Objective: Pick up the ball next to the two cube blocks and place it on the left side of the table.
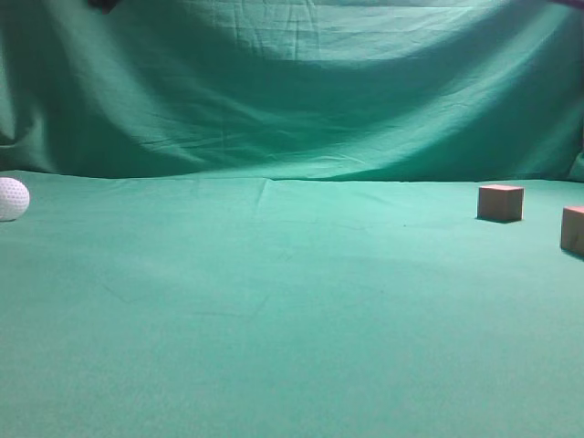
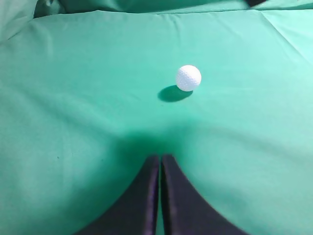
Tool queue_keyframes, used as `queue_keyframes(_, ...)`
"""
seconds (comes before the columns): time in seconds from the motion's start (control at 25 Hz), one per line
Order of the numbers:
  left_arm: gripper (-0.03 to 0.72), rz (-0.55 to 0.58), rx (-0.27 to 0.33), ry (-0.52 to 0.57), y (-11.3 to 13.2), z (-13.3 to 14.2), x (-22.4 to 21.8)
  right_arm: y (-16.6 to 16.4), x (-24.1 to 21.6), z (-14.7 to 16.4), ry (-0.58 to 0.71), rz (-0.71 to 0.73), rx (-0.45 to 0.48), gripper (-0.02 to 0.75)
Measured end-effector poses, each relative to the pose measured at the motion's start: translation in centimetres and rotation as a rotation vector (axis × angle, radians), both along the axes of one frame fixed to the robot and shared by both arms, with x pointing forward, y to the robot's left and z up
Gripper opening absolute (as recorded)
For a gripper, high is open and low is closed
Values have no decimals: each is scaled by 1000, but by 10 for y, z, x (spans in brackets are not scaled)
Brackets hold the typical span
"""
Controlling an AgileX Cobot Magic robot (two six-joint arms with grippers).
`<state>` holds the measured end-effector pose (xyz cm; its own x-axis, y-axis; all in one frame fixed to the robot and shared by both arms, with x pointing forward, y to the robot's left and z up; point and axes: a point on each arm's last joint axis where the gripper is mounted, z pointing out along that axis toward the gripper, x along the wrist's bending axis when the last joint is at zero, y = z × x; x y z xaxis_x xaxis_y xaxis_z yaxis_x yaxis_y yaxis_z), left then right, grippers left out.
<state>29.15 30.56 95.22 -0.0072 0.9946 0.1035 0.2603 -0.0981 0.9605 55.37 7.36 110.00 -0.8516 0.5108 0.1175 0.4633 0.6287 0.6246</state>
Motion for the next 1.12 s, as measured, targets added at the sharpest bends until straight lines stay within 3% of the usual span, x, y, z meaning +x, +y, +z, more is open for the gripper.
queue_keyframes(0.16,0,0,0,0,0,0,0,-34,-11,36,15,-106,-91,0)
queue_keyframes(0.56,0,0,0,0,0,0,0,-105,-62,107,-110,-191,-95,0)
queue_keyframes(0.76,0,0,0,0,0,0,0,-145,-99,108,-107,-207,-96,0)
queue_keyframes(1.12,0,0,0,0,0,0,0,-210,-162,75,-164,-275,91,0)
